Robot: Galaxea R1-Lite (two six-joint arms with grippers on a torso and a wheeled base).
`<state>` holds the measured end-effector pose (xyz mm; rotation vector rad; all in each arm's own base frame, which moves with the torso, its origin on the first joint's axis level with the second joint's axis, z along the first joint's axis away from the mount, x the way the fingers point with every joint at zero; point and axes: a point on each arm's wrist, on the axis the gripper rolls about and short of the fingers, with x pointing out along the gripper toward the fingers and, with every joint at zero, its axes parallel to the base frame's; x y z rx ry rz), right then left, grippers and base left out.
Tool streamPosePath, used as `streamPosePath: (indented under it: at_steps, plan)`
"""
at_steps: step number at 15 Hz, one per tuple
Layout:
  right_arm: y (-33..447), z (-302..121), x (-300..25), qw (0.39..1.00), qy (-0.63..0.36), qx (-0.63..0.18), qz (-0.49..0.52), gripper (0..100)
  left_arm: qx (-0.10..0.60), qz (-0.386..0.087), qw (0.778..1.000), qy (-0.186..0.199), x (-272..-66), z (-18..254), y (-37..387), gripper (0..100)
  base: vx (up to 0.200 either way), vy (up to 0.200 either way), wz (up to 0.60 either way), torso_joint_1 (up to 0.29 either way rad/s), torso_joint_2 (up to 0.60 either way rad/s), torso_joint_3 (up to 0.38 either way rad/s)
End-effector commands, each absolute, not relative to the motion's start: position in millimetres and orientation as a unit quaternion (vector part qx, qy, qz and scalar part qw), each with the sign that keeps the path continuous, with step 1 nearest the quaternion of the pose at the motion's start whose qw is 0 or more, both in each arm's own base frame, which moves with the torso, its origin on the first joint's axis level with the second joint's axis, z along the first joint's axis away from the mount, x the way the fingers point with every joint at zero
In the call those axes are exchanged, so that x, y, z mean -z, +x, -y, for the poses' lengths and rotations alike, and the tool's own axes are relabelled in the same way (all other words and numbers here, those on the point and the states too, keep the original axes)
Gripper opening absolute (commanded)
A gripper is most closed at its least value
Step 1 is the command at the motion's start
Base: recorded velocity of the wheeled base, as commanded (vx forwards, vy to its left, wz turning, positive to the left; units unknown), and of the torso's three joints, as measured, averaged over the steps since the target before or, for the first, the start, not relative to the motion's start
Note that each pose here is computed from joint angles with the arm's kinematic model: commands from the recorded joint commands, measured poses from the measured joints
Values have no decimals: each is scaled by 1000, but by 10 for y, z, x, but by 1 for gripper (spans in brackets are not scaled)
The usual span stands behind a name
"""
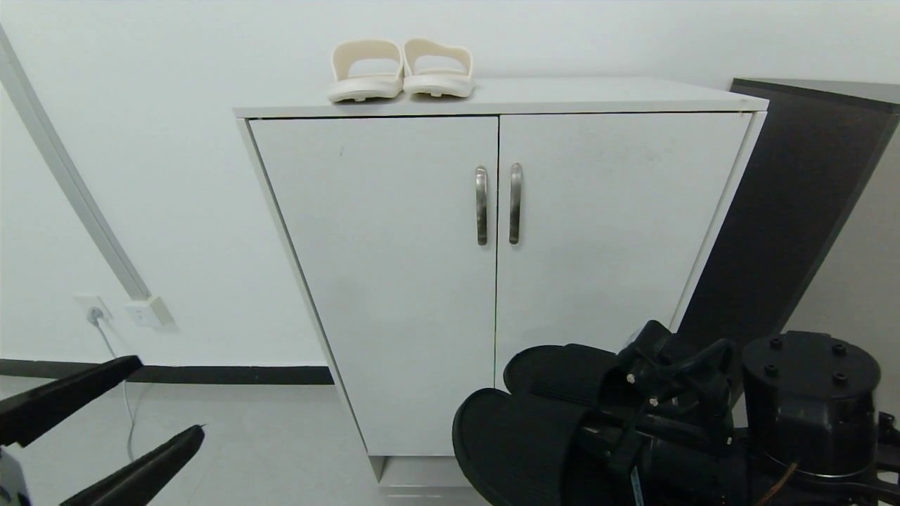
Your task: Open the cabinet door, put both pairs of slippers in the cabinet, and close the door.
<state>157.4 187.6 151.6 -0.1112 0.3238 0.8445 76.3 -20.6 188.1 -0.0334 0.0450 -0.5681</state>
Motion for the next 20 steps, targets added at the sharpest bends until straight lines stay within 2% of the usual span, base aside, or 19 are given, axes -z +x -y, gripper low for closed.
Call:
streamPosePath:
  at_steps: [1,5,10,13,14,16,20]
  plan:
    - [1571,-1873,-1525,898,-53,-408,-154,0,326,-55,943,-20,-1949,375,1123,100,0,0,0,0,0,0]
    - [1577,-1880,-1518,898,-53,-408,-156,0,367,-53,928,-16,-2063,661,1478,100,0,0,0,0,0,0]
    - [1582,-1881,-1510,898,-53,-407,-158,0,425,-37,904,-16,-2187,1193,1913,100,0,0,0,0,0,0]
    - [1587,-1887,-1499,897,-55,-408,-160,0,459,-9,886,-56,-2488,1472,2105,100,0,0,0,0,0,0]
    - [1588,-1888,-1495,898,-55,-407,-160,0,468,-1,882,-58,-2553,1544,2194,100,0,0,0,0,0,0]
    - [1590,-1890,-1491,898,-56,-407,-161,0,481,7,874,-61,-2620,1723,2393,100,0,0,0,0,0,0]
    - [1591,-1892,-1487,897,-56,-407,-162,0,540,-7,837,-89,-2697,2015,2568,100,0,0,0,0,0,0]
